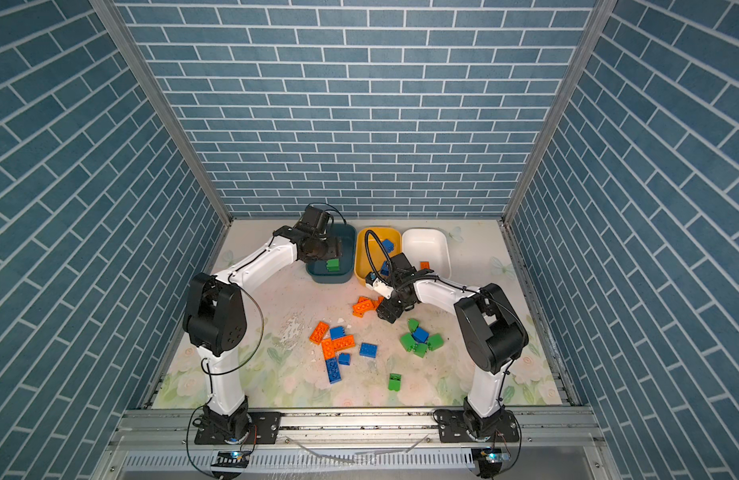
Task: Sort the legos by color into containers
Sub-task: 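Carry the green brick into the teal bin while the right lowers, then grasp a long orange brick with the right gripper while the left holds still, then drop the long orange brick into the white bin with the right gripper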
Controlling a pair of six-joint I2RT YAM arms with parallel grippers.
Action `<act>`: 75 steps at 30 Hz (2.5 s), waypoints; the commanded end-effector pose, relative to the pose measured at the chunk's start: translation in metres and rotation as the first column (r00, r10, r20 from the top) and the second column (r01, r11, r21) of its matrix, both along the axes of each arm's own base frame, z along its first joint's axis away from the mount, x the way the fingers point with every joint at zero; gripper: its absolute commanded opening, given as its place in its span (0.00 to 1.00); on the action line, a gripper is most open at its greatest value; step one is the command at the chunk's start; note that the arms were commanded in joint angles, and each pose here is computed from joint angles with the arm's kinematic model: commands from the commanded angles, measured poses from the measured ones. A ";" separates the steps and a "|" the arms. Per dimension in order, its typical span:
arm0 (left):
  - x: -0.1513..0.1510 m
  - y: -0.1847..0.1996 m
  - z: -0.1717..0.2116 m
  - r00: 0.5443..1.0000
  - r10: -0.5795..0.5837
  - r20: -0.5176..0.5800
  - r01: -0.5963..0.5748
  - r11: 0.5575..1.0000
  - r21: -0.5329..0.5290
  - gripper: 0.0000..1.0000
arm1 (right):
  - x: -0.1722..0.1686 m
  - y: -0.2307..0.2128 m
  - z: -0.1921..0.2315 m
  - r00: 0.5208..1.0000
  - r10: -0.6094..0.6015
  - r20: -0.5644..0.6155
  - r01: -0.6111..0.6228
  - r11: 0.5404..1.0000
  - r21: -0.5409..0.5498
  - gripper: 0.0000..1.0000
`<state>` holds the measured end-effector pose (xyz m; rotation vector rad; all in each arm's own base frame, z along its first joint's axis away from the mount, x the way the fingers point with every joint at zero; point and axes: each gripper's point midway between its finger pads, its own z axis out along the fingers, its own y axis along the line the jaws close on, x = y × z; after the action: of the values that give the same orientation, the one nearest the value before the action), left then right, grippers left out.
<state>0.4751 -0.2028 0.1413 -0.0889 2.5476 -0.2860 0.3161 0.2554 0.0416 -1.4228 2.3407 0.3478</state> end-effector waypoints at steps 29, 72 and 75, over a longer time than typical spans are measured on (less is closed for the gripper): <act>-0.035 0.022 -0.004 0.998 0.037 -0.057 -0.035 0.999 0.036 0.99 | 0.015 -0.019 -0.007 0.963 0.223 -0.149 -0.240 0.965 -0.106 0.62; -0.075 -0.016 0.018 0.985 -0.151 0.082 0.166 0.960 -0.227 0.99 | 0.132 -0.128 0.083 0.666 -0.742 0.076 0.714 0.664 0.222 0.30; -0.078 -0.013 0.023 0.982 -0.157 0.105 0.177 0.959 -0.220 0.99 | 0.147 -0.127 0.072 0.653 -0.756 0.047 0.743 0.651 0.157 0.32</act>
<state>0.3973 -0.2107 0.1476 0.0018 2.4948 -0.5987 0.4487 0.1339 0.1104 -0.4062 2.4562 0.1921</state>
